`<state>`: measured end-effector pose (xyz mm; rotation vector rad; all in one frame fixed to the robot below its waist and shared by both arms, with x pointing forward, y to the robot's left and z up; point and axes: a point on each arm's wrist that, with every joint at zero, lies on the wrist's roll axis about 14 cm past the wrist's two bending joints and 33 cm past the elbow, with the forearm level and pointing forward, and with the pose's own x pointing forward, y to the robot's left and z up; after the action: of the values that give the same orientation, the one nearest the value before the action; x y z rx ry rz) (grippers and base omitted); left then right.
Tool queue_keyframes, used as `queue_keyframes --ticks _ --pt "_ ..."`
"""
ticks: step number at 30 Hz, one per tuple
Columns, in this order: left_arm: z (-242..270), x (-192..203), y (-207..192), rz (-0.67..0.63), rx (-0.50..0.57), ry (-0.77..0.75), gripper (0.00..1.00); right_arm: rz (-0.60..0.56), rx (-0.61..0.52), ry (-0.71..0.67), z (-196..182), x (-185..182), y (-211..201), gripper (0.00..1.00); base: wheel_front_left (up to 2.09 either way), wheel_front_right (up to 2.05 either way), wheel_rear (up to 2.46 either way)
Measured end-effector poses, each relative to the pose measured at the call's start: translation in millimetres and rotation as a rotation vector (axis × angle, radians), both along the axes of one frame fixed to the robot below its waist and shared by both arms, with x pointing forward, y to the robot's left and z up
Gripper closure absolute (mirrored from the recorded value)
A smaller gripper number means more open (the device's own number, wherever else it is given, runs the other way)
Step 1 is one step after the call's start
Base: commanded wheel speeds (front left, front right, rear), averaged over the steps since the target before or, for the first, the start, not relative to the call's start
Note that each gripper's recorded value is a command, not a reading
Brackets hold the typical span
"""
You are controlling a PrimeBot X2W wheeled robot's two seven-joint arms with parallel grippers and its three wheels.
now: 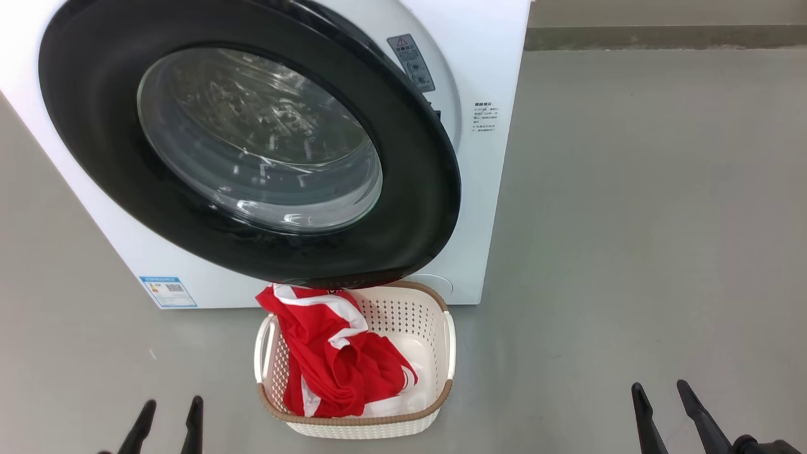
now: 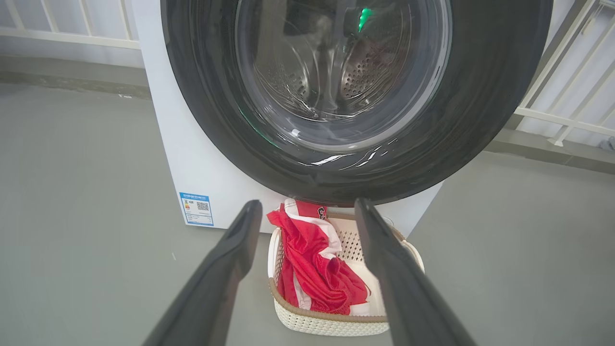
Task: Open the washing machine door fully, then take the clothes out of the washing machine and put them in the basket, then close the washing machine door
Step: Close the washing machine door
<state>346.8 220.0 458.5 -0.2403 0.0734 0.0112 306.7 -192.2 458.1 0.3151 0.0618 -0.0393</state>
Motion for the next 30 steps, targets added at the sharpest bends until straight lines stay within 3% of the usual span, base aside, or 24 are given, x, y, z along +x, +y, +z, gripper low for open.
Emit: queue_keyframes --ticks 23,27,30 --pt "-2.9 -25.9 11.0 0.062 0.020 0.004 0.00 0.000 -0.006 -0.002 0.8 -3.2 -1.6 0.00 0.00 0.00 0.00" --pt "-4.1 -28.6 10.3 0.064 0.018 0.007 0.00 0.020 -0.003 -0.002 0.9 -0.2 4.4 1.00 0.00 0.00 0.00" --pt "-5.6 -31.4 6.5 0.060 0.012 0.011 0.00 0.055 0.001 -0.003 1.1 4.2 15.2 1.00 0.00 0.00 0.00"
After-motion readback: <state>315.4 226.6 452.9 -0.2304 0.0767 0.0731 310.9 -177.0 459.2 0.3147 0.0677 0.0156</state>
